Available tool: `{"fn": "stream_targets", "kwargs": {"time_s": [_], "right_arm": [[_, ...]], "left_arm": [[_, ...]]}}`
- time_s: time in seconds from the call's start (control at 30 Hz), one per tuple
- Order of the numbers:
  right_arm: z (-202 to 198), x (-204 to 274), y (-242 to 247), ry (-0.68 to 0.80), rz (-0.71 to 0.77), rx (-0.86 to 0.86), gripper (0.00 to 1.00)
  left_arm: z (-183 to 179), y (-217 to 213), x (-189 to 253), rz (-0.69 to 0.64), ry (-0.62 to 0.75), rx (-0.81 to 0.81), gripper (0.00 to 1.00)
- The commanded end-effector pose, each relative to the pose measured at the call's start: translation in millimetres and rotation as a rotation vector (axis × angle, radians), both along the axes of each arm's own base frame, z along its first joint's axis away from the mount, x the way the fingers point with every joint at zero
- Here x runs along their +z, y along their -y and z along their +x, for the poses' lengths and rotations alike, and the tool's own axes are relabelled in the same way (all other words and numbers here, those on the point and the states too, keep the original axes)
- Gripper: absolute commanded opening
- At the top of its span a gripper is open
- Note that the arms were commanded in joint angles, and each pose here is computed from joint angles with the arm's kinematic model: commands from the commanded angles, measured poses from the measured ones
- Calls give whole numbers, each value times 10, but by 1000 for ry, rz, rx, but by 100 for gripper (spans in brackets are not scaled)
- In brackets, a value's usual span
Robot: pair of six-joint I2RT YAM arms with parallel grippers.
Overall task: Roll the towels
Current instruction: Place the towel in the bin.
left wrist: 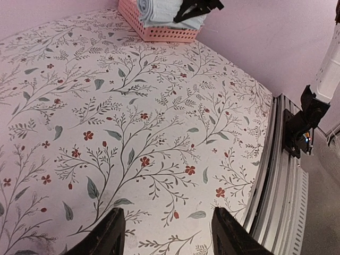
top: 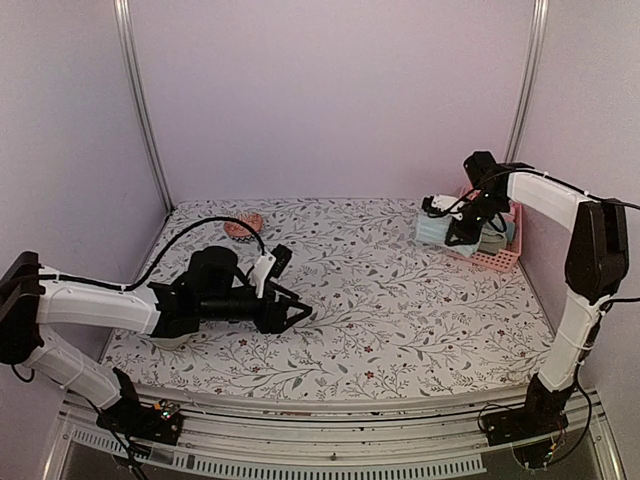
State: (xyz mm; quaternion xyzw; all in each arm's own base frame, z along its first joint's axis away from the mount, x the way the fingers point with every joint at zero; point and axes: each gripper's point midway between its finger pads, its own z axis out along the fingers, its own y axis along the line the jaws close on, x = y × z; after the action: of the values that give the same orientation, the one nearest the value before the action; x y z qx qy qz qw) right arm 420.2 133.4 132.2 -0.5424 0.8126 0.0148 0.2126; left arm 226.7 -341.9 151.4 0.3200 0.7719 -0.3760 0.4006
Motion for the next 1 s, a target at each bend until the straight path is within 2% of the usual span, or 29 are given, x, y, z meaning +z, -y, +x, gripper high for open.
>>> {"fn": "stream_targets", "kwargs": {"time_s": [0.0, 0.2, 0.37, 0.97], "right_arm": [[457, 246, 614, 112, -47, -111, 12], [899, 310, 1285, 185, -94, -238, 11], [1054, 128, 1609, 181, -145, -277, 11], [909, -278, 1665, 77, -134, -237, 10]], "left_arm": [[-41, 122, 121, -44, 14, -38, 57], [-70, 159, 89, -47, 0, -49, 56], [-83, 181, 75, -47, -5, -51, 56], [-109, 230, -18, -36, -26, -58, 56]]}}
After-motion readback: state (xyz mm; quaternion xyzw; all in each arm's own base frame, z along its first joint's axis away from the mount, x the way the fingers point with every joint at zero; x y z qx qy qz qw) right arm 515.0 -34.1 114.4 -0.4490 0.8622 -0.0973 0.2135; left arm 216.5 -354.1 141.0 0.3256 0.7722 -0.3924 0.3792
